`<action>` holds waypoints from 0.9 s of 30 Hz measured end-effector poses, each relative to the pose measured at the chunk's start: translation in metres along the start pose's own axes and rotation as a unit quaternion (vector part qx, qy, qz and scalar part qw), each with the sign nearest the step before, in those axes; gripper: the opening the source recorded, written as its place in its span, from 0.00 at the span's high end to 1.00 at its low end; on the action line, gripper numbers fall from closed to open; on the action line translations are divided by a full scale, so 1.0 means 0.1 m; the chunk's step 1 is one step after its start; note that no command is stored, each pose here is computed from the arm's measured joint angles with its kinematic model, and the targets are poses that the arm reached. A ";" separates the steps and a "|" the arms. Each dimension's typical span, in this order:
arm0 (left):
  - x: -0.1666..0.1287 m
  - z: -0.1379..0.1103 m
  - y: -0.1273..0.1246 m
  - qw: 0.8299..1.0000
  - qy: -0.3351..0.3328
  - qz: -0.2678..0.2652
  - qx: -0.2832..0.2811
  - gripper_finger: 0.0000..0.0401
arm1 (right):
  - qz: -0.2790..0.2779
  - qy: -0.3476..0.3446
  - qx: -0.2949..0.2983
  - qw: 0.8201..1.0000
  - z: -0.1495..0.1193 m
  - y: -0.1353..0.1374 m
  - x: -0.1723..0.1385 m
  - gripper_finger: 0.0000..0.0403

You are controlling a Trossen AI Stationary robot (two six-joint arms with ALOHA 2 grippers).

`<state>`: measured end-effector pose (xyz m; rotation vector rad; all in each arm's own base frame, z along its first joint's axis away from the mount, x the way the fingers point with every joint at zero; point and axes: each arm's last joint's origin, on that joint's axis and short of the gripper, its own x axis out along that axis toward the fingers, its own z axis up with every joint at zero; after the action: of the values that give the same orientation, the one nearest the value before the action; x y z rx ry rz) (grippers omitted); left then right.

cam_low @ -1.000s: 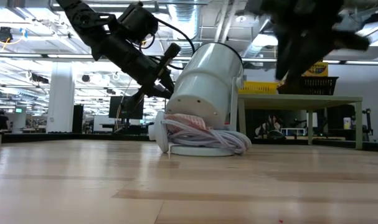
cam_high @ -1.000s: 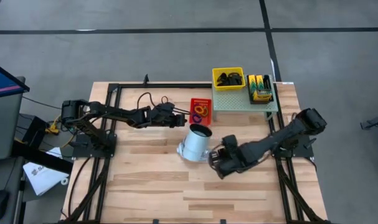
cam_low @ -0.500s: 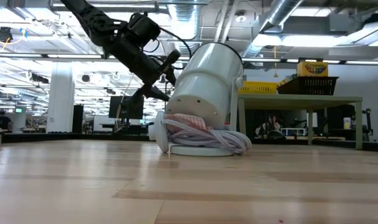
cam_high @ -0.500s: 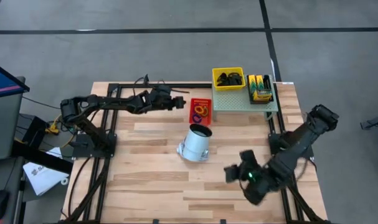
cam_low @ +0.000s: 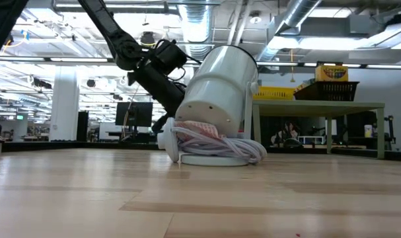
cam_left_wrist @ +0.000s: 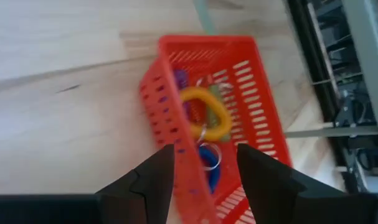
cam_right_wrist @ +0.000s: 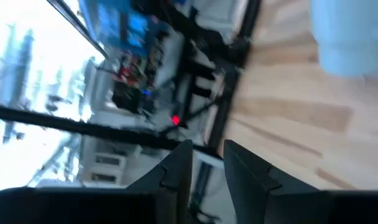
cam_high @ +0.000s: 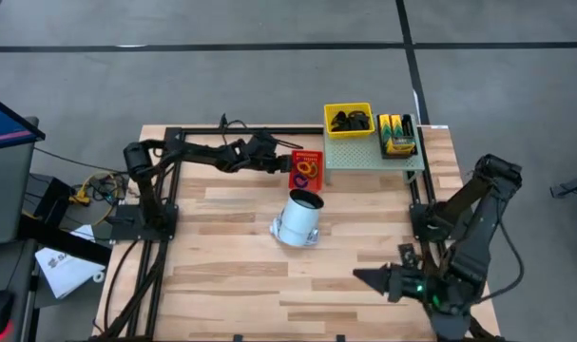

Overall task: Pick & Place Office Desk Supplies
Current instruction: Put the red bin on the shelf

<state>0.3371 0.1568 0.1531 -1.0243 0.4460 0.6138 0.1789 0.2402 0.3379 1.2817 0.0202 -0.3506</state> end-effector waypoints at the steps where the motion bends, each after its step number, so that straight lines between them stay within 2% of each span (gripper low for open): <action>1: 0.00 0.00 0.00 1.000 0.003 0.003 0.000 0.57 | 0.005 -0.007 -0.002 1.000 0.04 0.02 -0.02 0.78; 6: 0.01 0.04 -0.02 1.000 -0.002 0.004 0.007 0.58 | 0.019 -0.008 -0.033 0.999 0.29 0.16 -0.12 0.78; 17: 0.18 -0.22 0.00 0.999 0.037 0.027 -0.006 0.61 | 0.078 -0.029 -0.111 0.990 0.81 0.53 -0.34 0.78; 21: 0.22 -0.26 0.02 0.999 0.040 0.031 -0.014 0.62 | 0.087 -0.034 -0.134 0.987 0.88 0.58 -0.37 0.78; 27: 0.17 -0.21 -0.03 0.999 0.030 0.018 -0.013 0.62 | 0.085 -0.034 -0.144 0.985 0.84 0.57 -0.36 0.78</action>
<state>0.3506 0.1409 0.1353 -1.0643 0.5117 0.6244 0.1455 0.1837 0.4228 0.9764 -0.0931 -0.2348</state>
